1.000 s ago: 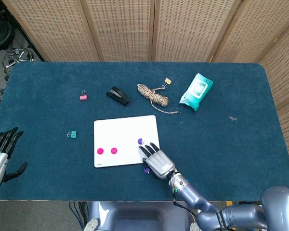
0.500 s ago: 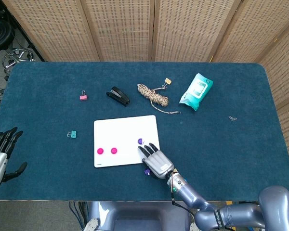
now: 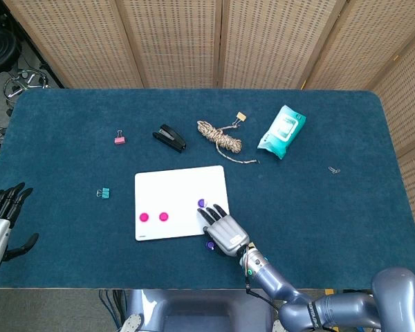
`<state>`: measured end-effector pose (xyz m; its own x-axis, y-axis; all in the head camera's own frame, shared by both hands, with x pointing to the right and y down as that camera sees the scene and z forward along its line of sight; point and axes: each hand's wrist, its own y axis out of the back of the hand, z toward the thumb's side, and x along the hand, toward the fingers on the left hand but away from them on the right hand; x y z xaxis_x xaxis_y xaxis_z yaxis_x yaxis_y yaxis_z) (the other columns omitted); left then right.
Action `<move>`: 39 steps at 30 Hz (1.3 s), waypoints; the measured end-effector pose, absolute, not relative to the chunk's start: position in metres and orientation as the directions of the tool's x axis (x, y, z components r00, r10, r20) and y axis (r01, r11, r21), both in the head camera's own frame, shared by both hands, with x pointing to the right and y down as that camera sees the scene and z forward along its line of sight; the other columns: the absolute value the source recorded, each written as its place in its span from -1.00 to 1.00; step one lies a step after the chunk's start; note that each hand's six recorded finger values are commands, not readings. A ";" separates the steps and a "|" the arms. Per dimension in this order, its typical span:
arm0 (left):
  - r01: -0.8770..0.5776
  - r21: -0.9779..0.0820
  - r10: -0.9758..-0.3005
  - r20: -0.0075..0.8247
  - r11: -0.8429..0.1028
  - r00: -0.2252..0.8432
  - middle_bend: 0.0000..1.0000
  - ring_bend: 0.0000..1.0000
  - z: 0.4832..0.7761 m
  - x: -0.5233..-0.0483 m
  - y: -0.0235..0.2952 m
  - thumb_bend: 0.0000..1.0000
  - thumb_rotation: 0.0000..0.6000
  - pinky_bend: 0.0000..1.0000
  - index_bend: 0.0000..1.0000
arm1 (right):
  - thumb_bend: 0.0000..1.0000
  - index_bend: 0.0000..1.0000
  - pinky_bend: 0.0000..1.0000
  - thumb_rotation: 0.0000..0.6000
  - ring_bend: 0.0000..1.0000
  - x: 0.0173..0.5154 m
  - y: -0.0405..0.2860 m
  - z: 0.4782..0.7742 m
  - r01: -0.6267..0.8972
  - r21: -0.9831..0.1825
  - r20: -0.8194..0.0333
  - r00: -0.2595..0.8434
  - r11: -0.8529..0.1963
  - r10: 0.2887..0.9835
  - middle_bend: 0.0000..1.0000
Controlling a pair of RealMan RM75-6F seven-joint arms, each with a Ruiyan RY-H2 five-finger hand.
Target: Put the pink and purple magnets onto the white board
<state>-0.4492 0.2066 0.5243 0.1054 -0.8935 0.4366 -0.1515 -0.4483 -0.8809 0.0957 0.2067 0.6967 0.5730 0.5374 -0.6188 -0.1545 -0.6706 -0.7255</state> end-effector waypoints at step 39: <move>-0.163 -0.875 -0.890 0.447 -0.456 0.091 -1.00 -1.00 0.525 -0.455 0.204 -0.43 1.00 -1.00 -1.00 | 0.13 0.15 -1.00 1.00 -1.00 0.030 0.124 0.701 -0.064 -0.742 -0.610 0.477 -0.668 0.632 -1.00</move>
<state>-0.4548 0.2038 0.5246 0.0907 -0.8901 0.4466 -0.1625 -0.4557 -0.8752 0.0305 0.1241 0.7007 0.4768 0.6324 -0.6105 -0.0640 -0.6677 -0.7417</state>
